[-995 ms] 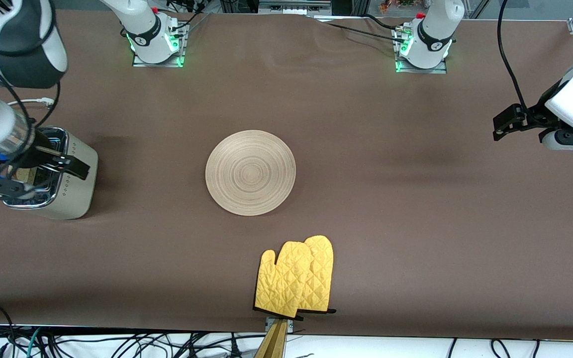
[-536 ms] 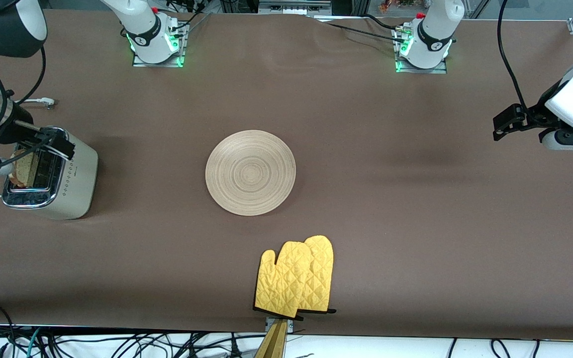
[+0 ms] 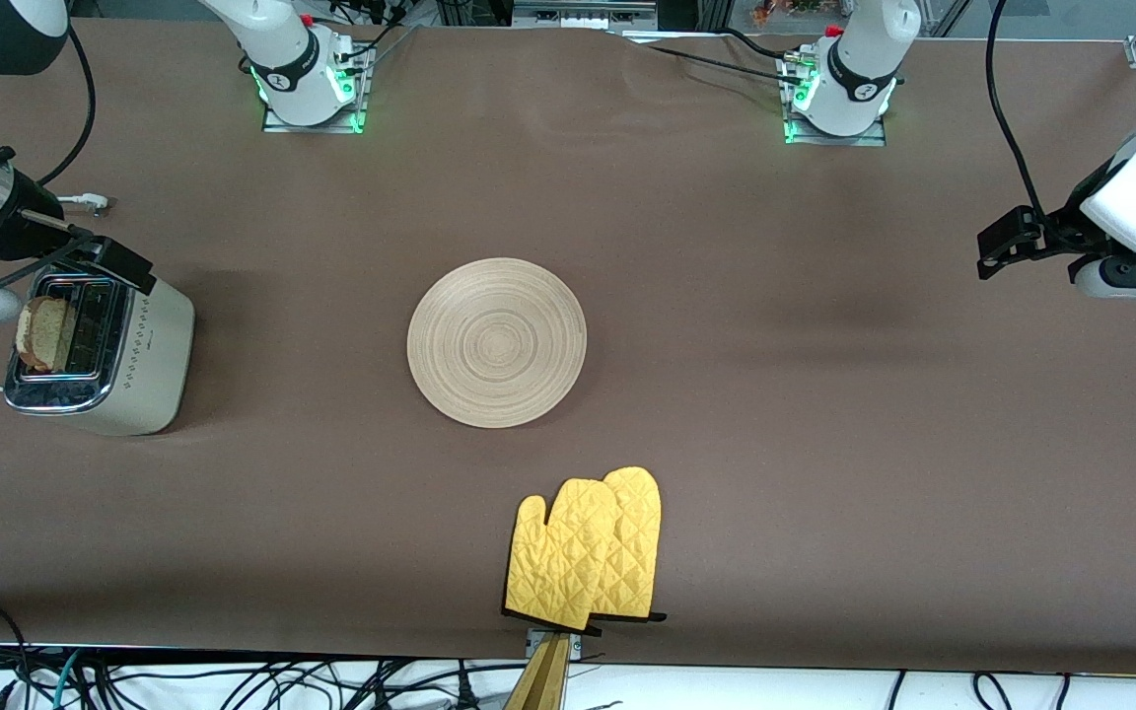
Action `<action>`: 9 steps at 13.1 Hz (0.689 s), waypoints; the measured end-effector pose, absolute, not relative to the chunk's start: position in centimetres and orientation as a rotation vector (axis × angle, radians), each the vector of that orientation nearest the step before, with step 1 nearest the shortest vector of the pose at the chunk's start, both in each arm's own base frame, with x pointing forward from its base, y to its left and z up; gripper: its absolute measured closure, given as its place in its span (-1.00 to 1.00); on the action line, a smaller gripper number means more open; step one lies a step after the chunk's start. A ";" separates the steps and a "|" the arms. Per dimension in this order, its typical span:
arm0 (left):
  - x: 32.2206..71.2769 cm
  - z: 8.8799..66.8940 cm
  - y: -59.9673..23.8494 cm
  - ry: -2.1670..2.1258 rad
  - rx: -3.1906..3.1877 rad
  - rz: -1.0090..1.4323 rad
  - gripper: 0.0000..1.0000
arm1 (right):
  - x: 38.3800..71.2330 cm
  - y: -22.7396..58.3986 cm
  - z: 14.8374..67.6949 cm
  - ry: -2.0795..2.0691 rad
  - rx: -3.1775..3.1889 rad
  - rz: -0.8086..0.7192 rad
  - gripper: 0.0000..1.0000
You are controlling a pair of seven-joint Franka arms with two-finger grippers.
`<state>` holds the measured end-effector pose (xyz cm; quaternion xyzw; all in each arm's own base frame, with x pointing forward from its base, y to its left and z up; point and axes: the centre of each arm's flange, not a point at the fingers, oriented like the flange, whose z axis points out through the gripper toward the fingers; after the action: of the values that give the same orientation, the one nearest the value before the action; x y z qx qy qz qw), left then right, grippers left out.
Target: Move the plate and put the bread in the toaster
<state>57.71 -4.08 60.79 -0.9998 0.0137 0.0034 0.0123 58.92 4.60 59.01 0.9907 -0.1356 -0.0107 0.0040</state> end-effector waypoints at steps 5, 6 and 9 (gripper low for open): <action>57.7 60.8 -4.1 0.043 -3.117 0.011 -1.00 | 59.0 4.4 58.4 -0.360 3.131 -0.047 -1.00; 57.7 60.8 -4.1 0.043 -3.117 0.011 -1.00 | 59.0 4.3 58.3 -0.354 3.131 -0.048 -1.00; 57.7 60.8 -4.1 0.043 -3.117 0.011 -1.00 | 59.0 4.1 58.4 -0.305 3.137 -0.044 -1.00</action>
<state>57.71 -4.09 60.79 -0.9998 0.0137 0.0035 0.0123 58.97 4.06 58.38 0.9952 -0.0967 -0.0139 -0.0054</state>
